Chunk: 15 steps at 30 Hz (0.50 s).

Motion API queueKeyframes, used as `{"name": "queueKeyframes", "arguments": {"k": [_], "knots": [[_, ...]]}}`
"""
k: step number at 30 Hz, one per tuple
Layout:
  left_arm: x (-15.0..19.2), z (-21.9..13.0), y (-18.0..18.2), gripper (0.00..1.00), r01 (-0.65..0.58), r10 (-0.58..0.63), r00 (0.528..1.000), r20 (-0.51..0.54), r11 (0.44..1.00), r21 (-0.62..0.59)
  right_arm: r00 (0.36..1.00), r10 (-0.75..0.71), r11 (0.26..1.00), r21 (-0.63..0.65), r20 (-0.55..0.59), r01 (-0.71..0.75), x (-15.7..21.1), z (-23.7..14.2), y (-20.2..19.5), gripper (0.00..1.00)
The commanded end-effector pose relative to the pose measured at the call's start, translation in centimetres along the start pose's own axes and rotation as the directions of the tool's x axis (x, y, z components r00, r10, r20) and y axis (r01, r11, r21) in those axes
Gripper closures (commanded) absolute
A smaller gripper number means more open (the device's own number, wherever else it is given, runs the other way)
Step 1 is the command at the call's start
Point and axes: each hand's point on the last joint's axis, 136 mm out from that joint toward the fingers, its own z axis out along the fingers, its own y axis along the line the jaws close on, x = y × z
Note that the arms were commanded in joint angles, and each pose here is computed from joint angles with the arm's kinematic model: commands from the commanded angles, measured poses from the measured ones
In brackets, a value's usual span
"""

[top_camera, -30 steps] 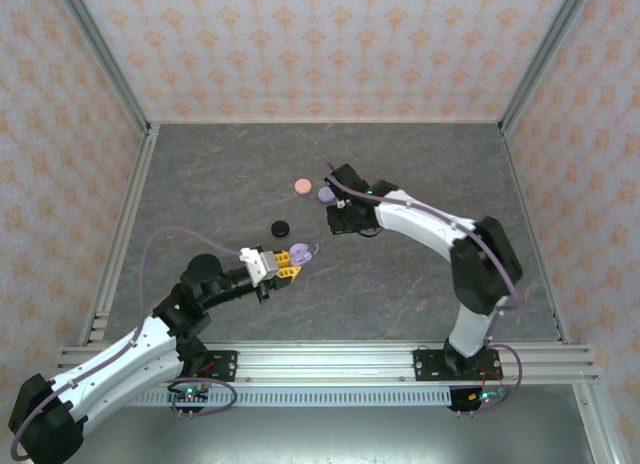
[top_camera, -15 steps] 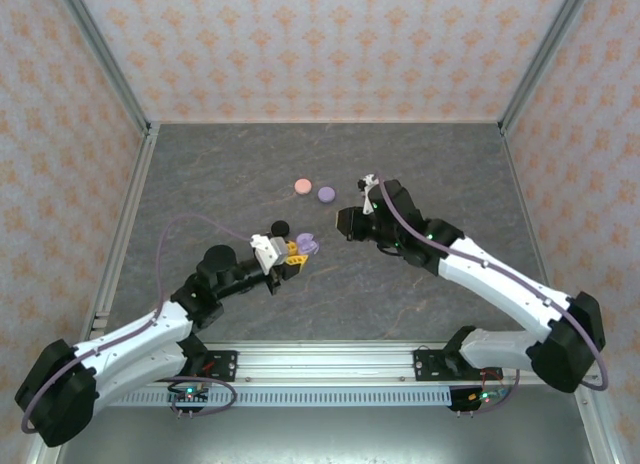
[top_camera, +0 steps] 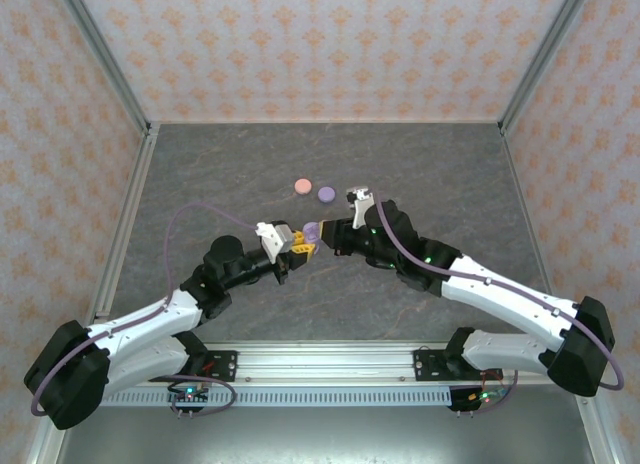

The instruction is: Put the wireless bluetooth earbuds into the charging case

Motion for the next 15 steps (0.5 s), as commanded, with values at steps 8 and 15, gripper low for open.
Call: {"name": "queueKeyframes", "arguments": {"k": [8, 15], "knots": [[-2.9, -0.2, -0.5, 1.0, -0.028, 0.027, 0.996, 0.086, 1.0, 0.006, 1.0, -0.015, 1.0, -0.018, 0.017, 0.015, -0.3, 1.4, 0.7, 0.82], [-2.8, -0.3, -0.4, 1.0, -0.028, 0.028, 0.996, 0.086, 1.0, 0.003, 1.0, -0.017, 1.0, -0.009, 0.001, 0.017, 0.5, 1.5, 0.4, 0.82]]}}
